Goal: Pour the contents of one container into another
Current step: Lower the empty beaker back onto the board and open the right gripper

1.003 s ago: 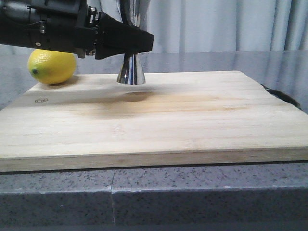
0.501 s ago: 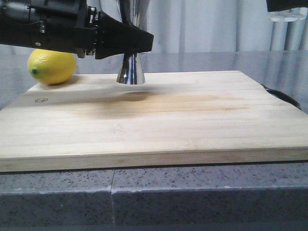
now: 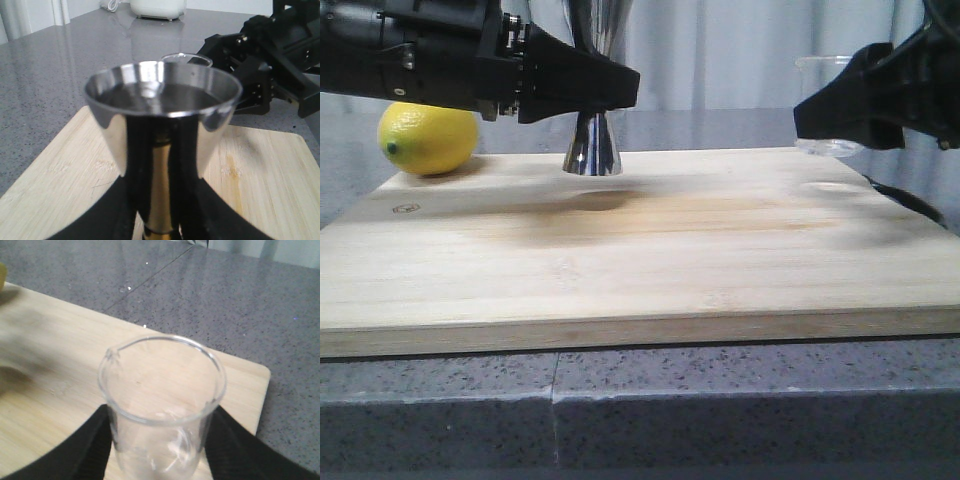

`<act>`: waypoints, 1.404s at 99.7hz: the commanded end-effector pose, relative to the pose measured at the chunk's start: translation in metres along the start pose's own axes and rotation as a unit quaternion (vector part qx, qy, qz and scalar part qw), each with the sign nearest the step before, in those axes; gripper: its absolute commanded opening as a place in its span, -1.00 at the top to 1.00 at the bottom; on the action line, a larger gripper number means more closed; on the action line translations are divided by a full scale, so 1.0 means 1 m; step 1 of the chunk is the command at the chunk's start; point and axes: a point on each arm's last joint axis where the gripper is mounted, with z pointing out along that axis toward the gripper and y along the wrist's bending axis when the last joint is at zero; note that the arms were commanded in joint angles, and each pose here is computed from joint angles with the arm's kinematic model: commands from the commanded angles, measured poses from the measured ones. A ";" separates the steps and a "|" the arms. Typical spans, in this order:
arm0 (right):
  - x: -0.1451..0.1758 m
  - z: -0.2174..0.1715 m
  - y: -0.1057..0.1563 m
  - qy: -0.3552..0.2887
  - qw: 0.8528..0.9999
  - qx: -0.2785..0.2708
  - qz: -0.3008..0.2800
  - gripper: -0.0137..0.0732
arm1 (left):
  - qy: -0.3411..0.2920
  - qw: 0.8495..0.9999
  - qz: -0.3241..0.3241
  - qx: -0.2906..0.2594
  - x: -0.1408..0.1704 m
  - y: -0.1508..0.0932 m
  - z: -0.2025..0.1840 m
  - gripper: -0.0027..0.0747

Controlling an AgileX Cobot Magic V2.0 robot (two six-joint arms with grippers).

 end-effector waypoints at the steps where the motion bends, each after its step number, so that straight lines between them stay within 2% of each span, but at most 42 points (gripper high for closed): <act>1: -0.016 0.001 -0.003 -0.063 0.998 -0.007 -0.009 0.01 | -0.080 0.996 0.023 0.018 -0.037 -0.008 -0.003 0.55; 18: -0.008 0.007 -0.013 -0.062 0.998 0.001 0.004 0.01 | -0.080 0.996 0.023 0.018 -0.037 -0.008 -0.003 0.55; 55: 0.008 0.019 -0.012 -0.034 0.999 -0.017 0.002 0.00 | -0.080 0.996 0.023 0.018 -0.037 -0.008 -0.003 0.55; 62: 0.008 0.019 -0.012 -0.035 0.999 -0.016 0.003 -0.11 | -0.080 0.996 0.023 0.018 -0.037 -0.008 -0.003 0.55; 79: 0.008 0.018 -0.013 -0.026 0.999 -0.012 0.015 -0.63 | -0.080 0.996 0.023 0.018 -0.037 -0.008 -0.003 0.55; 86: 0.007 0.015 -0.014 -0.016 1.000 -0.002 0.026 -0.71 | -0.080 0.996 0.023 0.018 -0.037 -0.008 -0.003 0.55; 105: -0.003 -0.005 -0.015 0.026 0.998 0.040 0.047 -0.71 | -0.080 0.996 0.023 0.018 -0.037 -0.008 -0.003 0.55; 140: -0.022 -0.062 0.004 0.096 0.987 0.110 0.070 -0.71 | -0.080 0.996 0.023 0.018 -0.037 -0.008 -0.003 0.55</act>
